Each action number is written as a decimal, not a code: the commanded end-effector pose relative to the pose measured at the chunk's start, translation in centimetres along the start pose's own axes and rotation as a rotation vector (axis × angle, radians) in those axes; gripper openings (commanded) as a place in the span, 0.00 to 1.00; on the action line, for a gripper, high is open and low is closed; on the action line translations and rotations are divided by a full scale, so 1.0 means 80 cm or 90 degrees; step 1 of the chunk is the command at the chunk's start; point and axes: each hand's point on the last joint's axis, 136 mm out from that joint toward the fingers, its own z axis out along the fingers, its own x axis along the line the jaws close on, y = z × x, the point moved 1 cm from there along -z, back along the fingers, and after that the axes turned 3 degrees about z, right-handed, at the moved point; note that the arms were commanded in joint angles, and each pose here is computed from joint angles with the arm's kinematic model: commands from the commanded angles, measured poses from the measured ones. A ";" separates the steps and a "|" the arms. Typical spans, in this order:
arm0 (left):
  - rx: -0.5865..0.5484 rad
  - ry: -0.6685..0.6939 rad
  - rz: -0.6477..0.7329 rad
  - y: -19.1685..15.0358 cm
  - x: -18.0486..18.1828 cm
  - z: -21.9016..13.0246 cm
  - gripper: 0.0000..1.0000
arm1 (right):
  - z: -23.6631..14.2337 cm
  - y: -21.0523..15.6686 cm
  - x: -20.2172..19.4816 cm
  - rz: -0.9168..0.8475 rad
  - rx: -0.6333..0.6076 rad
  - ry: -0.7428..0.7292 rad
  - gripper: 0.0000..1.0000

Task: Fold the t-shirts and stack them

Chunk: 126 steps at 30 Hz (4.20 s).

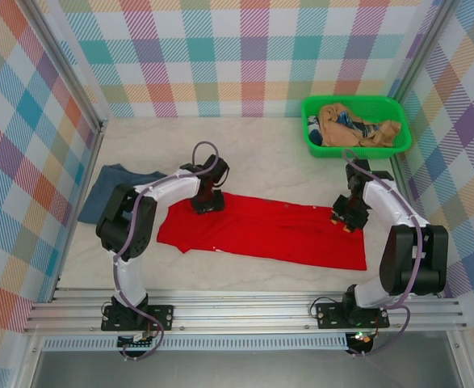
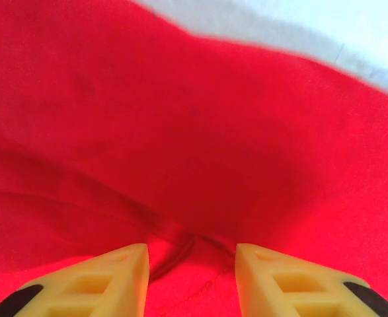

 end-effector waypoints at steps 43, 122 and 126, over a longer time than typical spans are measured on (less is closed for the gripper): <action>0.121 -0.059 0.139 -0.135 -0.073 -0.075 0.47 | 0.006 0.039 -0.015 0.055 -0.004 -0.043 0.35; -0.075 -0.047 -0.188 0.130 0.150 -0.027 0.31 | 0.054 0.145 -0.042 0.151 0.050 0.068 0.05; -0.092 -0.061 -0.195 0.138 0.147 -0.032 0.31 | 0.054 0.143 -0.043 0.152 0.053 0.067 0.04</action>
